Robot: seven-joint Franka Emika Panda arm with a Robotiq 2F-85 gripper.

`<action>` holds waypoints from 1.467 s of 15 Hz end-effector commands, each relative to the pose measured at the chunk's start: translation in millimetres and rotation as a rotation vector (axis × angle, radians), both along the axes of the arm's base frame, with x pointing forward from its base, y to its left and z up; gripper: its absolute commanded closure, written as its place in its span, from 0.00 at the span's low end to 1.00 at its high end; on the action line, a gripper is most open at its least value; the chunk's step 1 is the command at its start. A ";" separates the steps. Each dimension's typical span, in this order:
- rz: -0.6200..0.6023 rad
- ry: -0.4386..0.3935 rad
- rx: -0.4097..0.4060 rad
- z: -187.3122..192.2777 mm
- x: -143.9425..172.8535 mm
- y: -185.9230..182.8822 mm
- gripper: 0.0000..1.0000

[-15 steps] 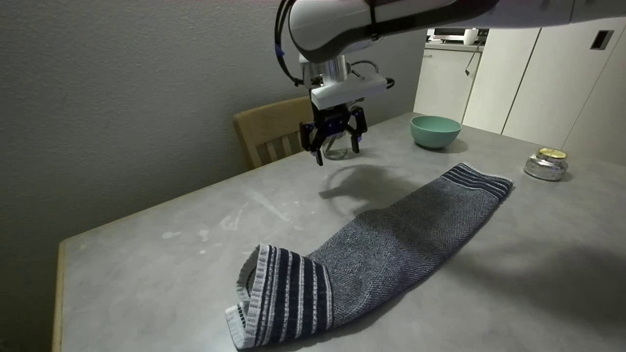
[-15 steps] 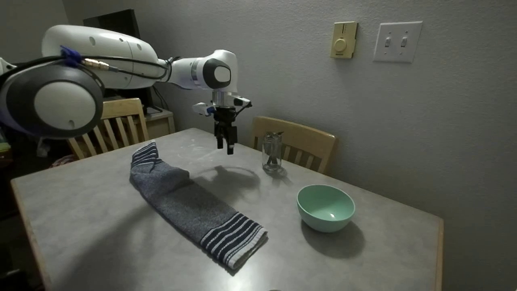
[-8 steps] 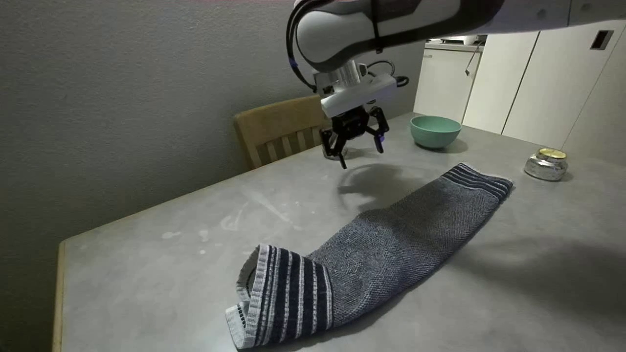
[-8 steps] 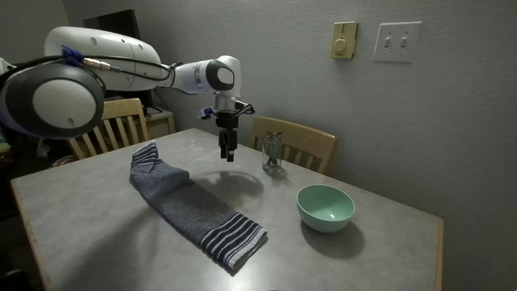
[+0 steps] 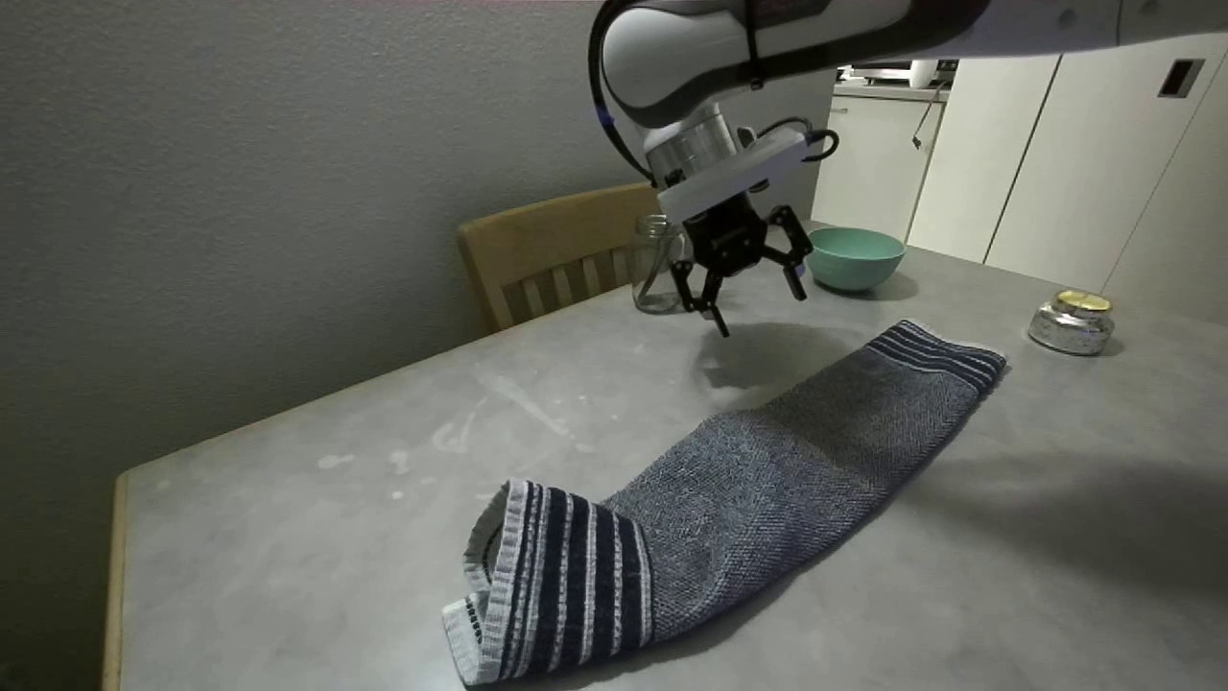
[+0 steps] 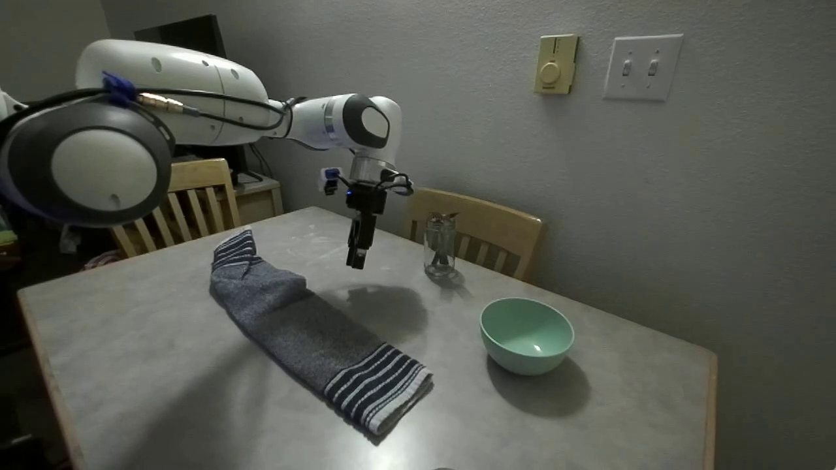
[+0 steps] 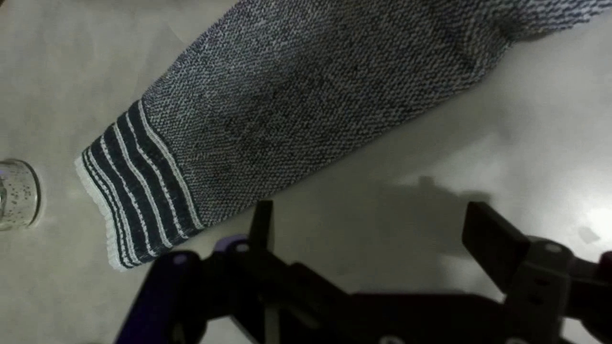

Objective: Unfold the towel once from right to left

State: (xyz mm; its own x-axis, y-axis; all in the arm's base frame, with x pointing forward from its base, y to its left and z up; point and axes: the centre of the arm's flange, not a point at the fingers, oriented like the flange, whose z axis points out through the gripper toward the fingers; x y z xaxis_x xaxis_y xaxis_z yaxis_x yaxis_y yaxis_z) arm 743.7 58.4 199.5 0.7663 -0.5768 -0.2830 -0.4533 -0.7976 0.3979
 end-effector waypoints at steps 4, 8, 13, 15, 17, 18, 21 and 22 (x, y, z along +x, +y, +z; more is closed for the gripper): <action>-0.016 0.061 0.157 -6.8 -78.7 -12.9 0.00; -0.014 0.054 0.124 -7.4 -5.6 -2.8 0.00; -0.001 0.095 0.132 -13.5 -11.0 1.5 0.00; 0.002 0.122 0.141 -16.1 -20.2 4.7 0.00; -0.006 0.175 0.168 -18.9 -30.7 6.5 0.00; -0.017 0.217 0.183 -20.8 -38.2 7.3 0.00; -0.078 0.359 0.168 -25.1 -61.9 4.3 0.00; -0.111 0.408 0.160 -27.0 -70.9 -0.6 0.00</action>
